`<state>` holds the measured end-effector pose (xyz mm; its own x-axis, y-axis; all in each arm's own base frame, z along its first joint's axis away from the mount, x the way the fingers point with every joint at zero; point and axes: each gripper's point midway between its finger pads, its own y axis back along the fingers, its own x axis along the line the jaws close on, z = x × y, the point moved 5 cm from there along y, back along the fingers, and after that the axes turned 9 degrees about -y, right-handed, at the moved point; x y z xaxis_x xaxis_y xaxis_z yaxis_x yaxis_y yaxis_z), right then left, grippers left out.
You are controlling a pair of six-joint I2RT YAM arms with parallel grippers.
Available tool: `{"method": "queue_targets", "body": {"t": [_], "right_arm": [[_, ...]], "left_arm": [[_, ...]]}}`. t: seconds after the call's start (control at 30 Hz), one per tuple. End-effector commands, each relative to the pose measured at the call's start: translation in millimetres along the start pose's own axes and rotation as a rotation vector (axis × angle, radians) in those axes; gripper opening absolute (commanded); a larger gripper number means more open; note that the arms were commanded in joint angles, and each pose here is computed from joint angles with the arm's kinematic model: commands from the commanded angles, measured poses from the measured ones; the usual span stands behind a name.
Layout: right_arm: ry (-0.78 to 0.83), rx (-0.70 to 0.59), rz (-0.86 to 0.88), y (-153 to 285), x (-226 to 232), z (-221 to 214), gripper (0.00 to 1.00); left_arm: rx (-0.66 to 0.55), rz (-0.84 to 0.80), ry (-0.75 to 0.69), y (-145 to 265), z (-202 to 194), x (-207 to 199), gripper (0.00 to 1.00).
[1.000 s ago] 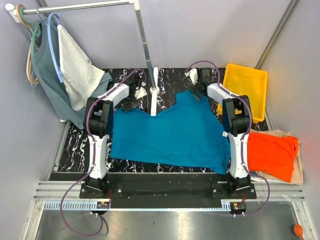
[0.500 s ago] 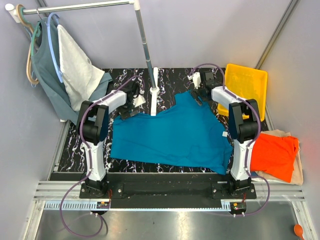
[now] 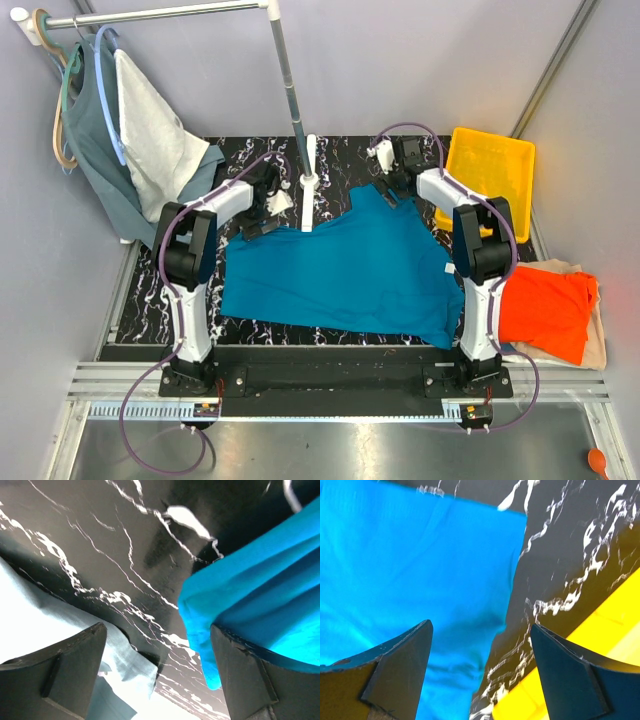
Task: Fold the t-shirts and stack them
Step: Flatten the tshirt out
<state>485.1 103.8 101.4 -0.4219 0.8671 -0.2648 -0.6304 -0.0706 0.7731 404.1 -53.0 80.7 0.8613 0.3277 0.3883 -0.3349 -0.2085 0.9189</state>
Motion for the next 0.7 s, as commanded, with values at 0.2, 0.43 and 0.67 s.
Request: {"method": "queue_targets", "body": {"t": [0.2, 0.43, 0.67], "right_arm": [[-0.036, -0.055, 0.024, -39, -9, 25, 0.86], [-0.047, -0.053, 0.033, -65, -19, 24, 0.82], [-0.033, -0.033, 0.040, -84, -22, 17, 0.60]], "left_arm": [[-0.073, -0.137, -0.084, 3, 17, 10, 0.84], [-0.084, -0.261, -0.149, 10, 15, 4, 0.84], [-0.060, -0.372, -0.194, 9, 6, -5, 0.81]]}}
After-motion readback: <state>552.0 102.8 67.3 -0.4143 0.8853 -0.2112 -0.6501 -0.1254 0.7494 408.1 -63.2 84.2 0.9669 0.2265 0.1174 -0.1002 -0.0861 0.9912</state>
